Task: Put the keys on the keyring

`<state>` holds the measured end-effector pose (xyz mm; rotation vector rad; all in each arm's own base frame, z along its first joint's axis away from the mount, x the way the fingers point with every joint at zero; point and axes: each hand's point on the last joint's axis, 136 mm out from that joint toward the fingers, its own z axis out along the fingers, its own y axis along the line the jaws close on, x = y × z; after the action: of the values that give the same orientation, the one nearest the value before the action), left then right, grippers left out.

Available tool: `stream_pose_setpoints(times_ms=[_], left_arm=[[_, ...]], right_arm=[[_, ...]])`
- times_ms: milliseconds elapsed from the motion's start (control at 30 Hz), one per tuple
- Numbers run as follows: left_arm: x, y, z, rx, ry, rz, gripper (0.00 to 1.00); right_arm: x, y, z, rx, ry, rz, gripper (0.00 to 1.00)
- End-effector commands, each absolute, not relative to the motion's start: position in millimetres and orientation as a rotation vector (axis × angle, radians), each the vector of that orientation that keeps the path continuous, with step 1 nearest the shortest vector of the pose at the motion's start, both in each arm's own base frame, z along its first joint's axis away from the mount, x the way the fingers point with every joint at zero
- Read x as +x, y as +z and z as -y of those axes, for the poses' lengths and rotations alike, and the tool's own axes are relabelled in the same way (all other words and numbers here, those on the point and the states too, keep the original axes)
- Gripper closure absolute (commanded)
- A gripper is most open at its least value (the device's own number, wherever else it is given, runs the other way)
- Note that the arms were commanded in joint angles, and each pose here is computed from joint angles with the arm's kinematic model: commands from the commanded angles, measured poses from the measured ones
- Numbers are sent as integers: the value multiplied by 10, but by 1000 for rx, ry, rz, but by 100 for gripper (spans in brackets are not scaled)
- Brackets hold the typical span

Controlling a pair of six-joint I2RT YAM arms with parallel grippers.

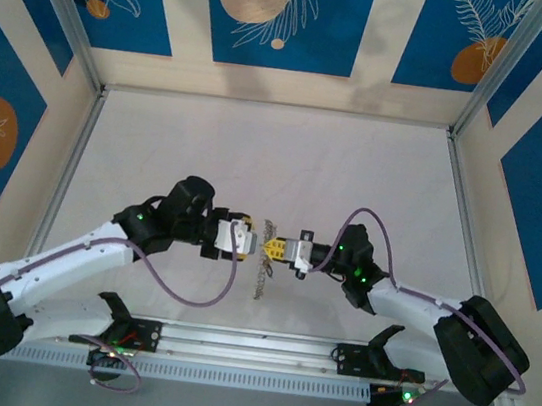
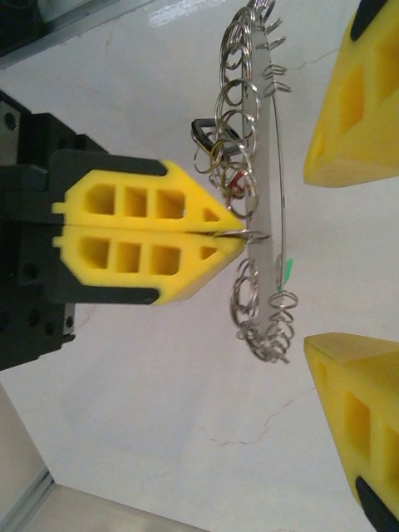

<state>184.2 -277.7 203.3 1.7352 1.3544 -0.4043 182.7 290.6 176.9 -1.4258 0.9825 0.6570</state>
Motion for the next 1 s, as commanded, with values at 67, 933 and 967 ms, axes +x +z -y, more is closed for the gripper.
stream_pose_setpoints(times_ms=[67,933,967], left_arm=[[1823,2160,2744,1626,-420,-1318,51],[2450,2384,2793,707,-800,-2008,0],[2451,2383,2842,700,-831,-2013,0]], right_arm=[[1700,1925,-2847,-1447,613,-864,100],[3403,2329,-1640,-579,261,-1478,100],[3468,2323,-1546,-544,245,-1500,100]])
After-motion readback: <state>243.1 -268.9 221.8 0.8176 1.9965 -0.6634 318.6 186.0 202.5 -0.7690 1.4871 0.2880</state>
